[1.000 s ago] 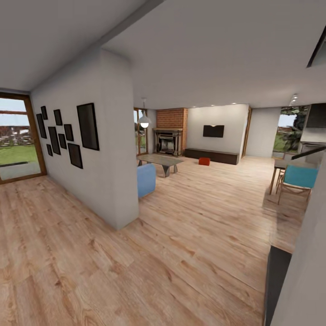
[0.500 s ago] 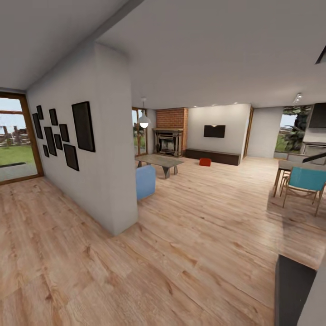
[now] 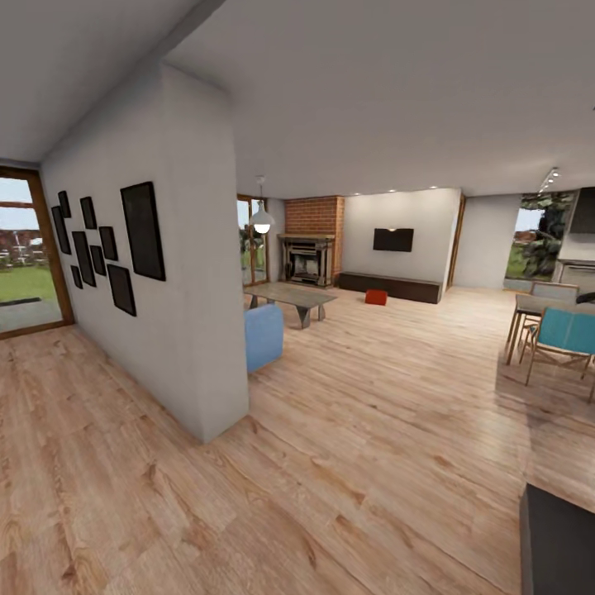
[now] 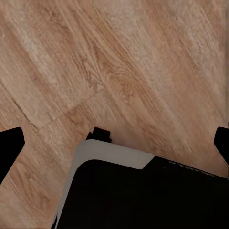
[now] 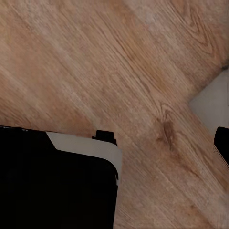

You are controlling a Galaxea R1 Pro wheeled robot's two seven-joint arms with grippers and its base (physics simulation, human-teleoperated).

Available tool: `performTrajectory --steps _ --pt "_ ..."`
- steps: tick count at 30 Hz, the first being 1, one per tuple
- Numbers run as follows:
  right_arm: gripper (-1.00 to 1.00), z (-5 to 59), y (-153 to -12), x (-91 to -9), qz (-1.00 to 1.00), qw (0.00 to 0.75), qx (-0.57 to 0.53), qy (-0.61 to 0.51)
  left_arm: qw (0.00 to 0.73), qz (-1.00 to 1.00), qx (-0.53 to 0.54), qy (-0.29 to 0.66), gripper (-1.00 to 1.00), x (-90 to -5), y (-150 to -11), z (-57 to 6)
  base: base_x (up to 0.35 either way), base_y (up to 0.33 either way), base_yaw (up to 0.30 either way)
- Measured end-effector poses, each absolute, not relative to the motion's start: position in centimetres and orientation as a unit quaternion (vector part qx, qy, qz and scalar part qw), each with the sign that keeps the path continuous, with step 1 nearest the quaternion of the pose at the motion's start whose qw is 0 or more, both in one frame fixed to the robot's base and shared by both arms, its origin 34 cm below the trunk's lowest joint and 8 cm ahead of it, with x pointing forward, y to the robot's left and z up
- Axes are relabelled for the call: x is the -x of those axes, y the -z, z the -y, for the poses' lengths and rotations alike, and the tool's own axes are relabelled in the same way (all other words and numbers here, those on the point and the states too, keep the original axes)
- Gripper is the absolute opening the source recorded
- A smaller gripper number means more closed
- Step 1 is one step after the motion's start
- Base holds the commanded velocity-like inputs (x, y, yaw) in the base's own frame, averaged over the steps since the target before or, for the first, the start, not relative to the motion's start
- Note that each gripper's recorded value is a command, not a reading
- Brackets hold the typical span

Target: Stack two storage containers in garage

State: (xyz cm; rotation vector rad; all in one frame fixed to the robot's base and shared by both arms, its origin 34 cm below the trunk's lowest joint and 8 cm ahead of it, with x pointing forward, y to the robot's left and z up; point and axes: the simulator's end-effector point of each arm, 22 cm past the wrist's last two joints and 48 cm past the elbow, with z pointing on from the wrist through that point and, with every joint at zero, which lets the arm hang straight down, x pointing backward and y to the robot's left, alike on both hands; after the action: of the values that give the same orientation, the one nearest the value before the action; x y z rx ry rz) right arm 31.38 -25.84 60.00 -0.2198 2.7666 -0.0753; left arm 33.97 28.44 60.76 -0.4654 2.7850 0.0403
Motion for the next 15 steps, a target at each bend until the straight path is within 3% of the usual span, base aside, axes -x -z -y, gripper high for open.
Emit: performTrajectory --steps 7,15 --pt "1.00 25.69 -60.00 -31.39 -0.980 0.182 0.077 0.026 0.158 -0.974 0.163 -0.014 1.00 -33.99 -60.76 -28.47 0.322 0.000 -0.030" --pt "1.00 25.70 -60.00 -31.38 -0.980 0.182 0.077 0.026 0.158 -0.974 0.163 -0.014 1.00 -33.99 -60.76 -28.47 0.323 0.000 -0.212"
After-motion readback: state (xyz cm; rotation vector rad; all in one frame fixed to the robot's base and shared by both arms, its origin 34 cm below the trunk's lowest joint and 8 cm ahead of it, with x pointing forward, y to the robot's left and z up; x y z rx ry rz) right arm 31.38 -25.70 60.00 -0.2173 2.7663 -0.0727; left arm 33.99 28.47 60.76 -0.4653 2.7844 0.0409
